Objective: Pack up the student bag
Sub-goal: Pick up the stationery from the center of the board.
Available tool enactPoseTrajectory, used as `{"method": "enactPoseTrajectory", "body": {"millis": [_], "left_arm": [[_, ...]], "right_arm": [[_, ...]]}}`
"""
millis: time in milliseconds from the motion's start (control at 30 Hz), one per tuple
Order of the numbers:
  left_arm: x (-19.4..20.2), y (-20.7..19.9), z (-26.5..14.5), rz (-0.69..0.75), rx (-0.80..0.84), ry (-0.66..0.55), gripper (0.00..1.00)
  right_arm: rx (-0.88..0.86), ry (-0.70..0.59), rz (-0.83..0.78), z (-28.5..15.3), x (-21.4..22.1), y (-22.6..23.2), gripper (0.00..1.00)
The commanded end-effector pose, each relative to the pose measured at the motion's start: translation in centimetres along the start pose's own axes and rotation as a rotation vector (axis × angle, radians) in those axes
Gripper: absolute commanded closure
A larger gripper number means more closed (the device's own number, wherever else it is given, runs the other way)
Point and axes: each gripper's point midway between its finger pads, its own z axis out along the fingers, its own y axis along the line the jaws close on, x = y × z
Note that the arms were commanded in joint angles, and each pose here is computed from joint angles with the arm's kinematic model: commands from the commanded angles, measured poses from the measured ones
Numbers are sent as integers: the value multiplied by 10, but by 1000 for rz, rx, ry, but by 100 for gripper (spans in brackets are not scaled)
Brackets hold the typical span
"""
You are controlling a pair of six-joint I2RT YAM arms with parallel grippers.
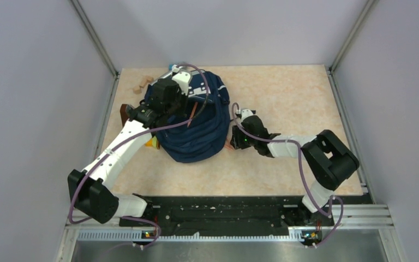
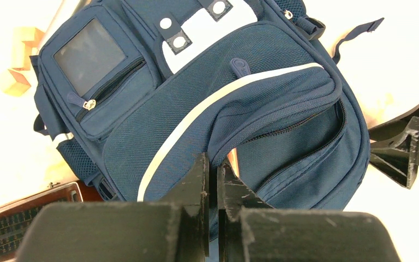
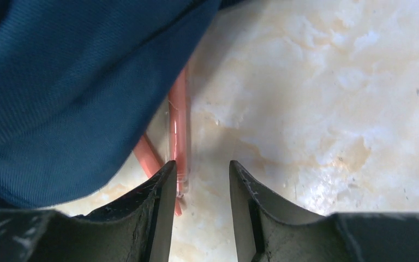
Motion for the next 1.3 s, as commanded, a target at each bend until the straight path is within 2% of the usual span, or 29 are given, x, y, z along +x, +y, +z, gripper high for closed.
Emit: {"method": "enactPoseTrajectory", "body": {"millis": [0,233,500,733,1000,1067,1267], "left_arm": [[-40,3,-13,-32,-16,-132,100],[-39,2,-12,-32,-10,-127,100],[-39,2,-13,-32,-9,-129,100],[-38,-1,-11,-37,3,-124,100],[-37,-4,-10,-44,19,-121,100],[-37,-4,-9,-45,19,-118,100],[-35,-7,-7,-47,31,-112,100]], "right_arm": [[29,-13,-119,8,-7,11,61],[47,19,-120,20,4,16,61],[43,14,-125,29,-3,28,54],[-17,10,-87,34,-4,47,51],[223,51,-151,40,15,18,55],[245,58,-149,39,18,15,62],[243,98,-128,26,35,10,95]]}}
